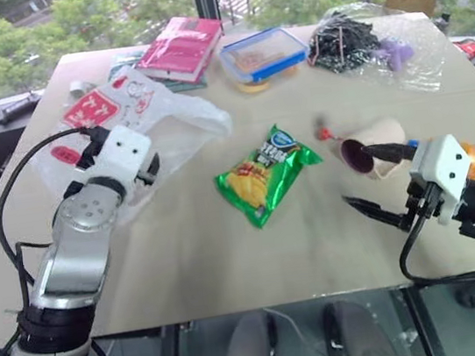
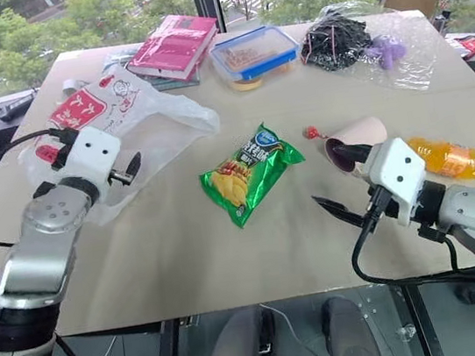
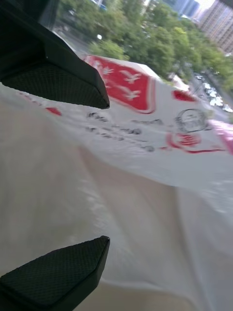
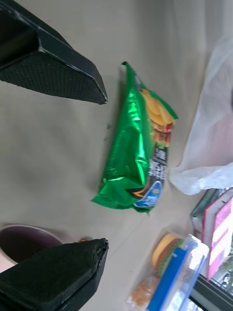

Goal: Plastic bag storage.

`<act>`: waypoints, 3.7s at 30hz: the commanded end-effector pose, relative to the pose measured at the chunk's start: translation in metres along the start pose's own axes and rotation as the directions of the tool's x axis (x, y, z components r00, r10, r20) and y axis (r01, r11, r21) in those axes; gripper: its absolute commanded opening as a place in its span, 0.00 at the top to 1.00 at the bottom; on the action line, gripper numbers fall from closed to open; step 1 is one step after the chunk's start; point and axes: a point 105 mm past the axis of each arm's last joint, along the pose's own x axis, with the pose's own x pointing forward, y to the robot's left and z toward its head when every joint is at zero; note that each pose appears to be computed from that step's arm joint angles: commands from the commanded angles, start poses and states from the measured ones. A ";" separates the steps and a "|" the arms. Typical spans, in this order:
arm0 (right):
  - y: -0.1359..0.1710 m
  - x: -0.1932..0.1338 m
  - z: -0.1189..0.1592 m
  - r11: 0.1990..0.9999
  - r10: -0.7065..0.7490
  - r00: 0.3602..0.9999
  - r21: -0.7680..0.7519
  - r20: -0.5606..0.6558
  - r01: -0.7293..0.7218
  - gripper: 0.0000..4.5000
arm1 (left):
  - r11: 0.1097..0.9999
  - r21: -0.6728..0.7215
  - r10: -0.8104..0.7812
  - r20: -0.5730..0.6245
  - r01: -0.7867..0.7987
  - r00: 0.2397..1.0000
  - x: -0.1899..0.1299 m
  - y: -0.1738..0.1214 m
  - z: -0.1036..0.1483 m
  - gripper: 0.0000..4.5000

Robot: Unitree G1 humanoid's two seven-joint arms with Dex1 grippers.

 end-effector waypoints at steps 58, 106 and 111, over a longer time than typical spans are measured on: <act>-0.008 0.027 -0.001 0.983 -0.180 0.984 -0.024 0.007 0.180 0.00 | 0.940 -0.338 0.026 0.230 0.055 0.973 0.036 0.066 0.067 0.97; -0.025 0.164 -0.044 0.725 0.059 0.975 0.680 -0.217 0.108 0.51 | 0.907 -0.412 0.008 0.228 0.089 0.974 0.012 0.079 0.069 1.00; -0.030 0.154 -0.022 0.714 0.041 0.990 0.697 -0.134 0.065 0.91 | 0.902 -0.419 -0.006 0.236 0.107 0.972 0.013 0.078 0.071 1.00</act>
